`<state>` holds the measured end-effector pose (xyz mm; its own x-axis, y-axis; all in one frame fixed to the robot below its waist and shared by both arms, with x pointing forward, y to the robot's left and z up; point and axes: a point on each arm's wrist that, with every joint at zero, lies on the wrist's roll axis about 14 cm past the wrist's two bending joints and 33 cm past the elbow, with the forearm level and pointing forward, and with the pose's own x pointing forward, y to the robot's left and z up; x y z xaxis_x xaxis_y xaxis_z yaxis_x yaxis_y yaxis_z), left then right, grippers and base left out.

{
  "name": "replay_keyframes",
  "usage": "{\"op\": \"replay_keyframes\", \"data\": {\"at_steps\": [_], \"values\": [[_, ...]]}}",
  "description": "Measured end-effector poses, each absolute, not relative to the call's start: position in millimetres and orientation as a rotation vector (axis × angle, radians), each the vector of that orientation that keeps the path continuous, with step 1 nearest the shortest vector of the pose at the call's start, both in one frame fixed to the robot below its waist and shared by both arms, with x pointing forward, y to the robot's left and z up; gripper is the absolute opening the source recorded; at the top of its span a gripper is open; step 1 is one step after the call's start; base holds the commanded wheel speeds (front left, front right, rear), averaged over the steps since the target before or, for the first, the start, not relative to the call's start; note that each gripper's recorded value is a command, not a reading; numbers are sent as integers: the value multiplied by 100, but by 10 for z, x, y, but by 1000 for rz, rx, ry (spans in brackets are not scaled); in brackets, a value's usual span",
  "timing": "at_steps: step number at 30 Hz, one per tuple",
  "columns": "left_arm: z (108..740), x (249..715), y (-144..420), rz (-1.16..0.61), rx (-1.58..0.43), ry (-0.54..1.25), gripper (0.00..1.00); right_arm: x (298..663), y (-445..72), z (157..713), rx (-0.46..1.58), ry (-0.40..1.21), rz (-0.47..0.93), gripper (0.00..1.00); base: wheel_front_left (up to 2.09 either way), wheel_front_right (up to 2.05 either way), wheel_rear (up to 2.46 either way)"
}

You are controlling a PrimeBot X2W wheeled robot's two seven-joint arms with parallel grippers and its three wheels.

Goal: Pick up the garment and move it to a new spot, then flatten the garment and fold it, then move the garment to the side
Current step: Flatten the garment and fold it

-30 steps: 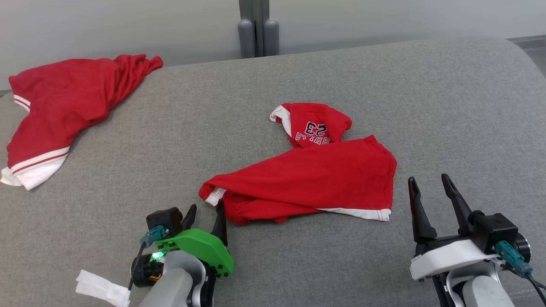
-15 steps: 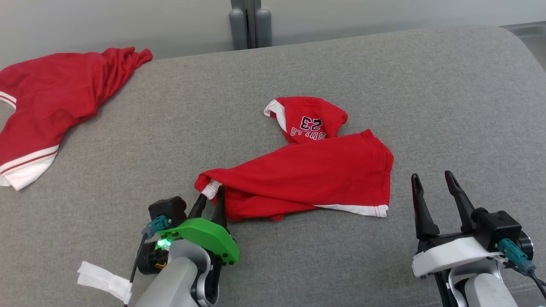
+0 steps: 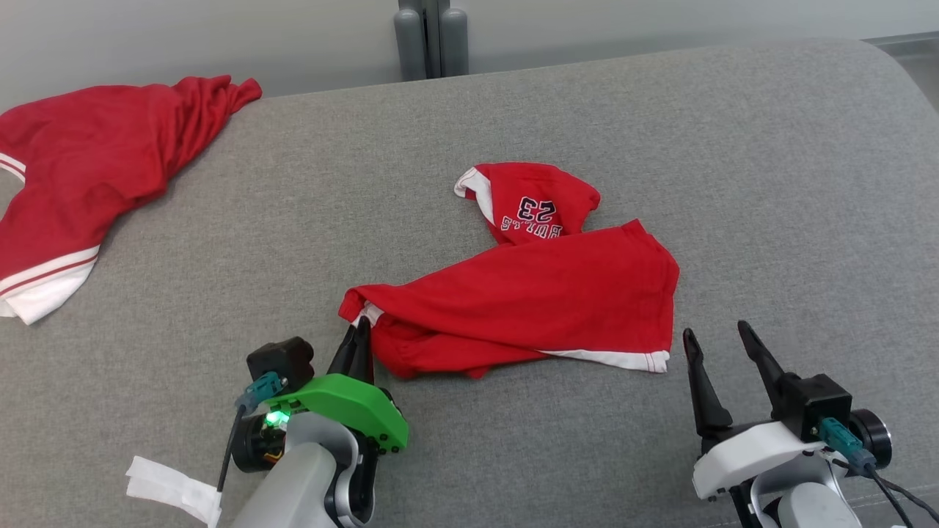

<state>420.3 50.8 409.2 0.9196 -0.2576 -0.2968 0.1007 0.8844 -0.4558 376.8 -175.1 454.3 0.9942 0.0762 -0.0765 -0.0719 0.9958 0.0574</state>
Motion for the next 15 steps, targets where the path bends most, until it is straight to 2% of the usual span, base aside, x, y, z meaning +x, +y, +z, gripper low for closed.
{"op": "replay_keyframes", "data": {"at_steps": [5,15], "values": [[4040,4183,537,-180,-446,372,0,3703,-1713,4174,35,201,90,100,0,0,0],[3972,4171,594,-166,-438,385,0,3759,-1476,3879,26,304,168,100,0,0,0]]}}
